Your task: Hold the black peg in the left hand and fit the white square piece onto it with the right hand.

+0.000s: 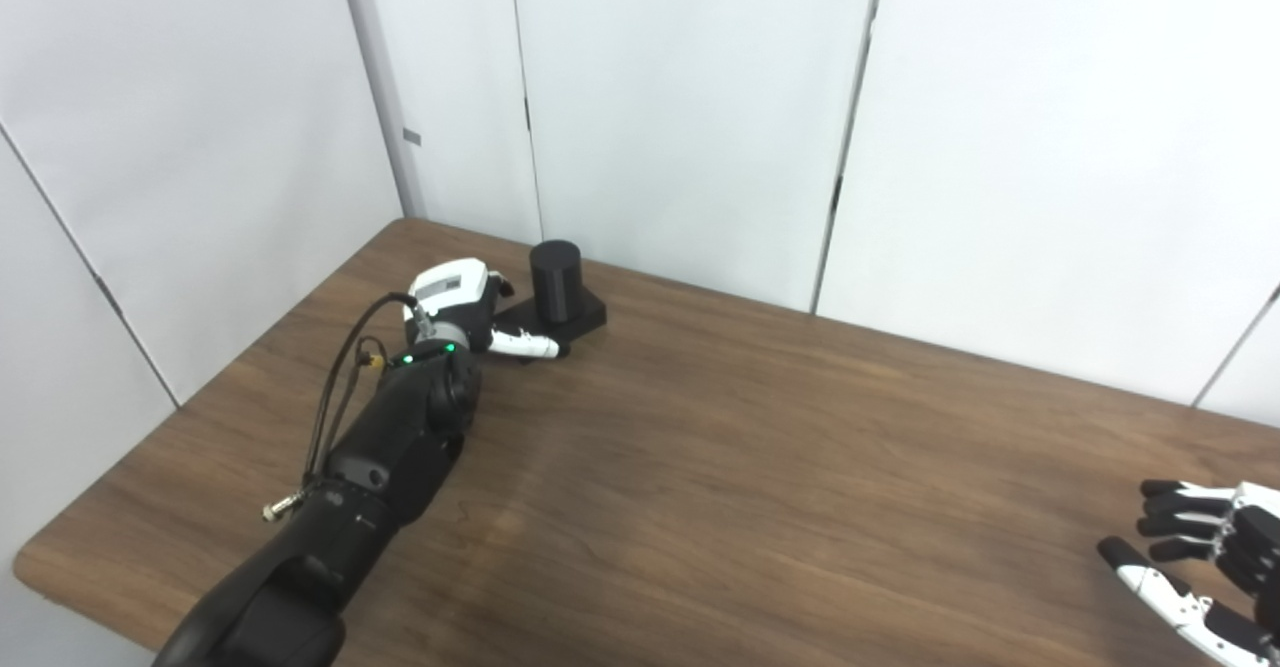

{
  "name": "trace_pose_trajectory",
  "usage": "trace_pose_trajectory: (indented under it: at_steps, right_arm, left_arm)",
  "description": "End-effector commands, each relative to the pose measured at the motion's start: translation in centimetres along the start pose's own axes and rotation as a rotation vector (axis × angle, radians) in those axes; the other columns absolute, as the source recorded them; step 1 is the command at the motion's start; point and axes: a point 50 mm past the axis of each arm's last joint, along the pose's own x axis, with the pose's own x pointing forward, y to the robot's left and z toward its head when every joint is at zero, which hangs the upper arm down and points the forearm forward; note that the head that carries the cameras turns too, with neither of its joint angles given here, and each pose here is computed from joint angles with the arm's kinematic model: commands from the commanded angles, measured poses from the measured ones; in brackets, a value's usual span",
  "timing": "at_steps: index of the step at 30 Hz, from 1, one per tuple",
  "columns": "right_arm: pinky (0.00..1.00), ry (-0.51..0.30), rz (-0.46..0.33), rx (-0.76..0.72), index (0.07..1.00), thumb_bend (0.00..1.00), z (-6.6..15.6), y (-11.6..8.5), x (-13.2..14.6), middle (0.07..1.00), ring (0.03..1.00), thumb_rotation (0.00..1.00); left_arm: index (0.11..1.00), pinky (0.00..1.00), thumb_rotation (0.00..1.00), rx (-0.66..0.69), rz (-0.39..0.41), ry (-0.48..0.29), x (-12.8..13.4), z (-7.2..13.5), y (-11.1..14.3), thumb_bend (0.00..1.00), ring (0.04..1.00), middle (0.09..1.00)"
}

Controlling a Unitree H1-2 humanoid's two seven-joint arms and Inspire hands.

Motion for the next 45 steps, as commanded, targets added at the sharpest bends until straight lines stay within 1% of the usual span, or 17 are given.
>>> trace_pose_trajectory:
  at_steps: [1,4,7,8,11,14,15,20,24,26,30,31,34,38,41,42,45]
  right_arm:
    - [0.46,-0.077,-0.019,-0.001,0.492,0.49,1.7,-0.6,0.8,0.647,0.553,0.12]
    - [0.47,-0.076,-0.017,-0.001,0.492,0.49,1.7,-0.5,0.7,0.643,0.551,0.12]
    - [0.47,-0.074,-0.017,0.002,0.492,0.49,1.6,-0.6,0.7,0.646,0.554,0.12]
    - [0.47,-0.074,-0.017,0.002,0.492,0.49,1.7,-0.6,0.7,0.647,0.554,0.12]
    - [0.47,-0.072,-0.018,0.003,0.492,0.49,1.7,-0.6,0.6,0.649,0.553,0.12]
    - [0.46,-0.066,-0.020,0.004,0.492,0.49,1.9,-0.6,0.5,0.649,0.550,0.12]
    - [0.47,-0.063,-0.021,0.002,0.492,0.49,1.9,-0.6,0.5,0.650,0.551,0.12]
    - [0.48,-0.059,-0.022,0.006,0.492,0.49,2.0,-0.6,0.4,0.649,0.553,0.12]
    - [0.48,-0.063,-0.024,-0.001,0.492,0.49,1.9,-0.7,0.4,0.647,0.553,0.12]
    - [0.48,-0.062,-0.027,0.001,0.492,0.49,1.9,-0.8,0.3,0.649,0.555,0.12]
    - [0.47,-0.058,-0.028,0.000,0.492,0.49,2.0,-0.7,0.3,0.648,0.555,0.12]
    - [0.48,-0.056,-0.029,-0.002,0.492,0.49,2.0,-0.7,0.3,0.648,0.555,0.12]
    - [0.50,-0.049,-0.029,0.003,0.492,0.49,2.0,-0.7,0.3,0.658,0.567,0.12]
    - [0.48,-0.055,-0.031,-0.003,0.492,0.49,2.0,-0.7,0.4,0.659,0.566,0.12]
    - [0.48,-0.061,-0.031,-0.010,0.492,0.49,1.9,-0.8,0.4,0.652,0.557,0.12]
    - [0.48,-0.060,-0.031,-0.006,0.492,0.49,1.9,-0.8,0.4,0.652,0.556,0.12]
    - [0.49,-0.057,-0.030,-0.002,0.492,0.49,2.0,-0.8,0.5,0.650,0.556,0.12]
  left_arm:
    - [0.873,0.76,0.59,0.002,0.073,-0.014,0.6,0.8,2.2,0.99,0.961,0.953]
    - [0.891,0.75,0.59,0.012,0.060,-0.005,0.9,0.8,1.7,0.99,0.961,0.954]
    - [0.886,0.74,0.59,0.016,0.054,0.002,1.2,0.7,1.4,0.98,0.956,0.946]
    - [0.882,0.73,0.58,0.019,0.051,0.004,1.3,0.6,1.3,0.97,0.955,0.945]
    - [0.815,0.73,0.56,0.034,0.039,0.016,1.7,0.3,1.0,0.94,0.950,0.935]
    - [0.829,0.74,0.56,0.035,0.025,0.032,2.1,-0.1,0.8,0.93,0.953,0.937]
    - [0.828,0.74,0.54,0.030,0.024,0.036,2.2,-0.2,0.7,0.92,0.953,0.938]
    - [0.791,0.72,0.50,0.030,0.021,0.043,2.6,-0.7,0.6,0.86,0.937,0.917]
    - [0.785,0.70,0.48,0.038,0.009,0.048,3.0,-0.6,0.9,0.83,0.926,0.901]
    - [0.784,0.70,0.47,0.039,0.000,0.041,3.1,-0.5,1.0,0.82,0.923,0.894]
    - [0.738,0.70,0.46,0.055,-0.030,0.025,3.1,-0.4,1.4,0.79,0.917,0.876]
    - [0.734,0.69,0.45,0.052,-0.041,0.022,3.1,-0.4,1.4,0.77,0.904,0.871]
    - [0.640,0.61,0.38,0.077,-0.072,0.006,3.1,-0.3,1.6,0.75,0.813,0.791]
    - [0.622,0.56,0.35,0.138,-0.103,-0.002,3.0,-0.1,1.4,0.75,0.750,0.748]
    - [0.651,0.58,0.34,0.178,-0.120,-0.016,2.8,0.1,1.1,0.75,0.759,0.767]
    - [0.655,0.58,0.34,0.189,-0.133,-0.033,2.7,0.2,0.9,0.75,0.761,0.770]
    - [0.648,0.62,0.29,0.204,-0.159,-0.065,2.4,0.3,0.4,0.75,0.808,0.809]
